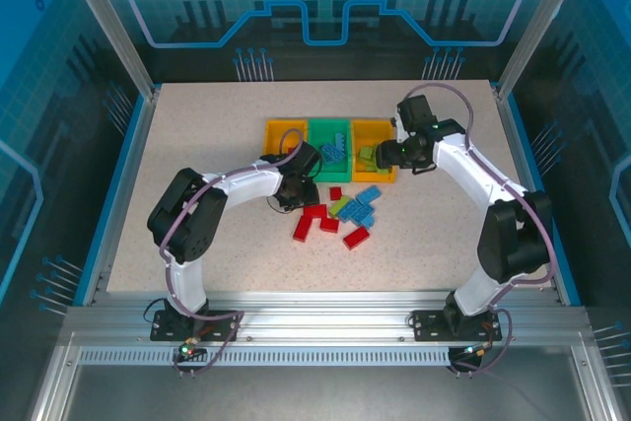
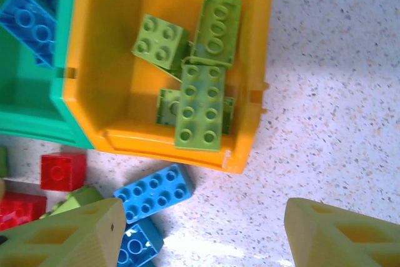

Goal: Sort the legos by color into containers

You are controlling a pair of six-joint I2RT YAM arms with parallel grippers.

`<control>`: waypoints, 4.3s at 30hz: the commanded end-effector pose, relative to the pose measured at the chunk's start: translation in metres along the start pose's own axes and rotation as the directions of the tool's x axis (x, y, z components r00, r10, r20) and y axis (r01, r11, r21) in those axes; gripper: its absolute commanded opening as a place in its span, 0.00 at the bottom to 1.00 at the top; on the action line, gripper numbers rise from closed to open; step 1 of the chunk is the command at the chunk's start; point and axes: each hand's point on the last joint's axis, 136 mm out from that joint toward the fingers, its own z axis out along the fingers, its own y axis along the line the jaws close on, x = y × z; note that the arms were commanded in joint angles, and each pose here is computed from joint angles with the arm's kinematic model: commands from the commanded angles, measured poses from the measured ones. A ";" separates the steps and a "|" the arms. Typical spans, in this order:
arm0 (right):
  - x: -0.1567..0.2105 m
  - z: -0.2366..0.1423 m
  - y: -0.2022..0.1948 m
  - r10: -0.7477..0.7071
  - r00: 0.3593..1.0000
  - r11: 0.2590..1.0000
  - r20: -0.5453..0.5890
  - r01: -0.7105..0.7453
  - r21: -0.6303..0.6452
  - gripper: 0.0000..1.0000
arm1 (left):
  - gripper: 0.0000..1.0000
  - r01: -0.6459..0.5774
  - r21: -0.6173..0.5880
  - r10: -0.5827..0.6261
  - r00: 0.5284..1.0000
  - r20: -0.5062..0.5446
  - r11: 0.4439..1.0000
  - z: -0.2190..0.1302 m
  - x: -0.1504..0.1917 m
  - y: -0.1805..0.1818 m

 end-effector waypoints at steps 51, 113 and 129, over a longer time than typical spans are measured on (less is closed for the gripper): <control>0.030 0.009 -0.023 0.062 0.997 0.997 -0.035 -0.064 -0.043 0.70 | 0.79 -0.530 -0.087 0.535 0.843 0.050 0.844 -0.026 -0.006 -0.037; 0.020 0.015 -0.025 0.073 0.996 0.997 -0.045 -0.074 -0.034 0.70 | 0.37 -0.596 0.010 0.593 0.800 0.089 0.803 -0.013 -0.027 -0.041; 0.016 0.007 -0.033 0.103 0.994 0.994 -0.020 -0.104 -0.040 0.70 | 0.37 -0.594 0.108 0.565 0.797 0.214 0.797 -0.067 -0.052 -0.105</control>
